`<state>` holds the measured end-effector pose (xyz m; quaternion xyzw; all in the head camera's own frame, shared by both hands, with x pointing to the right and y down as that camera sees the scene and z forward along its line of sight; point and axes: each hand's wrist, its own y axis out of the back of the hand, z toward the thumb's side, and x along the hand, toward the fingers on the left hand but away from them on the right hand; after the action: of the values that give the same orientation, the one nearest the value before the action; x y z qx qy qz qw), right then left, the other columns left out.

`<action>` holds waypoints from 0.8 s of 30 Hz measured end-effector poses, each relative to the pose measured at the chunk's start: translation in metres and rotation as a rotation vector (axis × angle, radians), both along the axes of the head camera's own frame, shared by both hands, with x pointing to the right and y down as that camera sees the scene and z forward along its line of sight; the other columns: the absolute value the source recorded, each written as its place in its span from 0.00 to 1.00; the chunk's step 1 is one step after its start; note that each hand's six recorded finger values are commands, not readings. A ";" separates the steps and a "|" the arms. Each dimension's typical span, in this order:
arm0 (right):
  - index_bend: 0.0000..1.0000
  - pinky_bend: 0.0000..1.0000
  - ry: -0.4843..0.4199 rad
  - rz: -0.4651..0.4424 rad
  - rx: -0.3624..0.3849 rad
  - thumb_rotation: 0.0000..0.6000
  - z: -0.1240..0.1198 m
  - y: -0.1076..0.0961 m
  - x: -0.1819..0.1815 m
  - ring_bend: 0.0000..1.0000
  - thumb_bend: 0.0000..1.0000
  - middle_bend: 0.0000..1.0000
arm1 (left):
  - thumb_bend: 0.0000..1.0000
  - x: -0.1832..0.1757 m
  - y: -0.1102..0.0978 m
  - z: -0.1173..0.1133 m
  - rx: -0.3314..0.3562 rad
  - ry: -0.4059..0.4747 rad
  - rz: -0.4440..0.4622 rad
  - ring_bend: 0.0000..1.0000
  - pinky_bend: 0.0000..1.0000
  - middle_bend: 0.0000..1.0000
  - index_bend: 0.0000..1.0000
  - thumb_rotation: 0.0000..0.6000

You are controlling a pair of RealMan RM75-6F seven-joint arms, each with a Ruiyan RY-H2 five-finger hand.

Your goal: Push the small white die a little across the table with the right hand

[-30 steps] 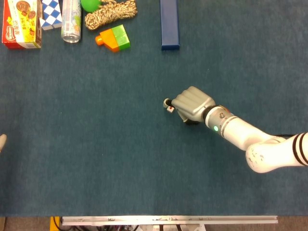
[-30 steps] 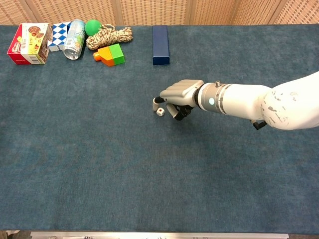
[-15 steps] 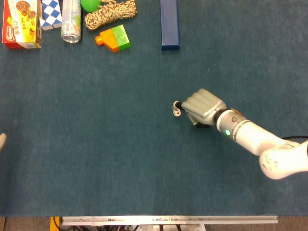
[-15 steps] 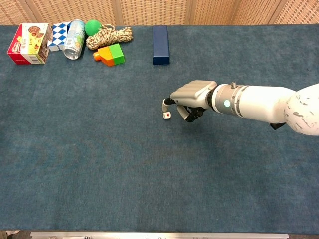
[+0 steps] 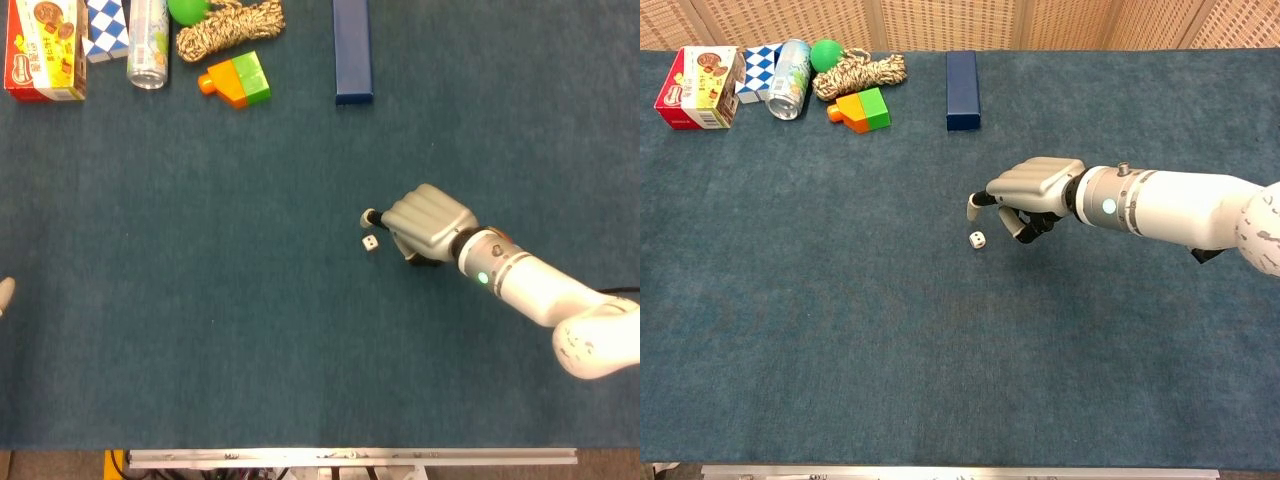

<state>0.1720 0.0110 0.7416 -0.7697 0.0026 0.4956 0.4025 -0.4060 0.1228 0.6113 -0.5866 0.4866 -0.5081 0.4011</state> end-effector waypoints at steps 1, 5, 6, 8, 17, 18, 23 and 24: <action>0.22 1.00 0.004 -0.002 -0.003 1.00 0.002 0.001 -0.001 1.00 1.00 1.00 | 0.22 0.000 0.000 0.000 0.000 -0.001 -0.001 0.17 0.10 0.14 0.14 1.00; 0.22 1.00 0.022 -0.018 -0.011 1.00 0.009 0.005 -0.003 1.00 1.00 1.00 | 0.22 -0.002 0.001 0.000 -0.003 -0.004 -0.005 0.17 0.10 0.14 0.14 1.00; 0.22 1.00 0.028 -0.024 -0.013 1.00 0.010 0.006 -0.003 1.00 1.00 1.00 | 0.22 -0.002 0.001 0.000 -0.003 -0.005 -0.005 0.17 0.10 0.14 0.14 1.00; 0.22 1.00 0.035 -0.031 -0.014 1.00 0.012 0.008 -0.003 1.00 1.00 1.00 | 0.22 -0.003 0.001 0.000 -0.003 -0.005 -0.005 0.17 0.10 0.14 0.14 1.00; 0.22 1.00 0.034 -0.030 -0.014 1.00 0.007 0.012 0.001 1.00 1.00 1.00 | 0.22 -0.001 0.000 0.001 -0.002 -0.002 0.001 0.17 0.10 0.14 0.14 1.00; 0.22 1.00 0.030 -0.029 -0.015 1.00 0.005 0.013 0.003 1.00 1.00 1.00 | 0.22 0.000 0.000 0.001 -0.002 -0.001 0.002 0.17 0.10 0.14 0.14 1.00; 0.22 1.00 0.021 -0.028 -0.020 1.00 0.000 0.018 0.009 1.00 1.00 1.00 | 0.22 0.002 -0.001 0.002 -0.002 0.001 0.006 0.17 0.10 0.14 0.14 1.00; 0.22 1.00 0.019 -0.029 -0.021 1.00 -0.002 0.019 0.011 1.00 1.00 1.00 | 0.22 0.002 -0.001 0.002 -0.002 0.001 0.007 0.17 0.10 0.14 0.14 1.00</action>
<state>0.1827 0.0298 0.7399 -0.7691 0.0228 0.4970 0.4012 -0.4037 0.1220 0.6132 -0.5891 0.4842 -0.5068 0.4021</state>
